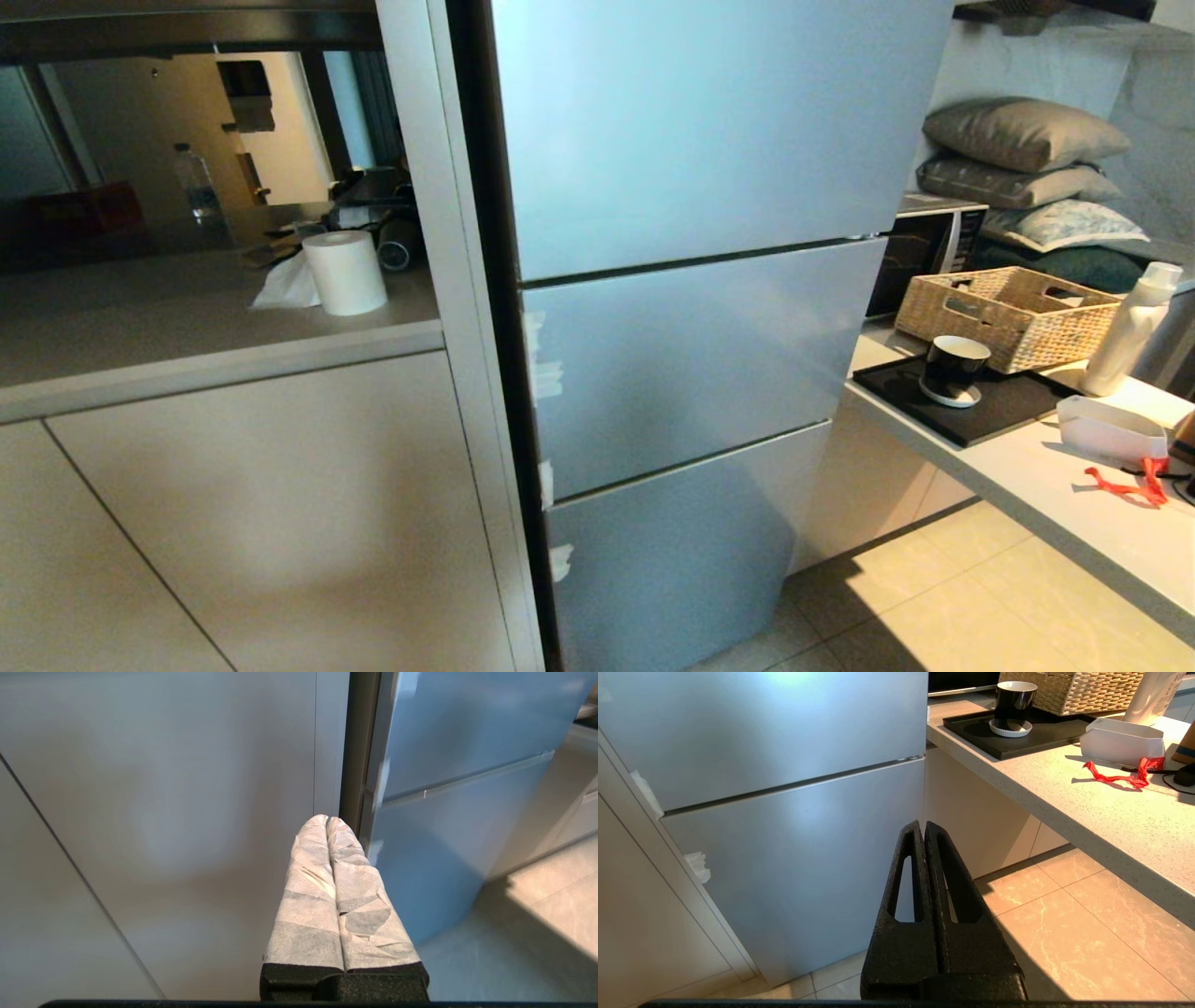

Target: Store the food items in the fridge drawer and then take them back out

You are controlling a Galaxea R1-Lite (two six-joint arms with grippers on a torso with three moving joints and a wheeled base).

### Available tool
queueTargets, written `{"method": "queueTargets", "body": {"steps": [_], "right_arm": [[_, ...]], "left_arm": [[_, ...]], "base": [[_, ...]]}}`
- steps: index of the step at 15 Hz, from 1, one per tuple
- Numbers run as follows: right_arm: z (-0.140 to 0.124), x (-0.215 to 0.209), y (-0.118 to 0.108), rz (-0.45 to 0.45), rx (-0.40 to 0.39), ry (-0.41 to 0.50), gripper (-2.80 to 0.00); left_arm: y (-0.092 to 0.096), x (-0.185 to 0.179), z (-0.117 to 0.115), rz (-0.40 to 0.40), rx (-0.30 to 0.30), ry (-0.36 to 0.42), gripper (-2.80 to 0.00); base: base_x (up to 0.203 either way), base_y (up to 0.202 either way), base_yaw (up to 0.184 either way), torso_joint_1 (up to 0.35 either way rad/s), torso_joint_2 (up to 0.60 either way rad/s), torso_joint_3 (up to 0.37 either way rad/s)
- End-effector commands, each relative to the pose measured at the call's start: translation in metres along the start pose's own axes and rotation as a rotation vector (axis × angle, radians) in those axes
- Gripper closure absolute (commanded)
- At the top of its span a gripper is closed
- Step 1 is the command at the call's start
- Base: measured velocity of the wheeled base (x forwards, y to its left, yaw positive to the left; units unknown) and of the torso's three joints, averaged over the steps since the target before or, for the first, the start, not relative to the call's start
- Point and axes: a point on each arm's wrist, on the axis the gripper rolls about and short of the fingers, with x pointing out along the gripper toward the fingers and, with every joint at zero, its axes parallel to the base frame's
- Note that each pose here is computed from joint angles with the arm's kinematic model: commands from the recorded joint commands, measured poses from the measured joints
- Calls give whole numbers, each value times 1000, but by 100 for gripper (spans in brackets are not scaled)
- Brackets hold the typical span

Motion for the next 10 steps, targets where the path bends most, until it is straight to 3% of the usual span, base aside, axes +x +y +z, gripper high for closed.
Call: {"method": "queueTargets", "body": {"steps": [1, 2, 4, 7, 10], "right_arm": [[0, 0, 0, 1, 0, 2, 0], [0, 0, 0, 1, 0, 0, 0], [0, 0, 0, -1, 0, 2, 0], [0, 0, 0, 0, 0, 2, 0], [0, 0, 0, -1, 0, 0, 0]], "left_arm": [[0, -4, 18, -10, -8, -63, 0], [-1, -6, 34, -27, -21, -88, 0], [-1, 6, 65, -69, -95, -33, 0], [-3, 61, 108, -119, -302, 138, 0], [-7, 129, 133, -133, -513, 201, 0]], "base": [[0, 0, 0, 0, 0, 0], [0, 0, 0, 0, 0, 0], [0, 0, 0, 0, 0, 0], [0, 0, 0, 0, 0, 0], [0, 0, 0, 0, 0, 0]]}}
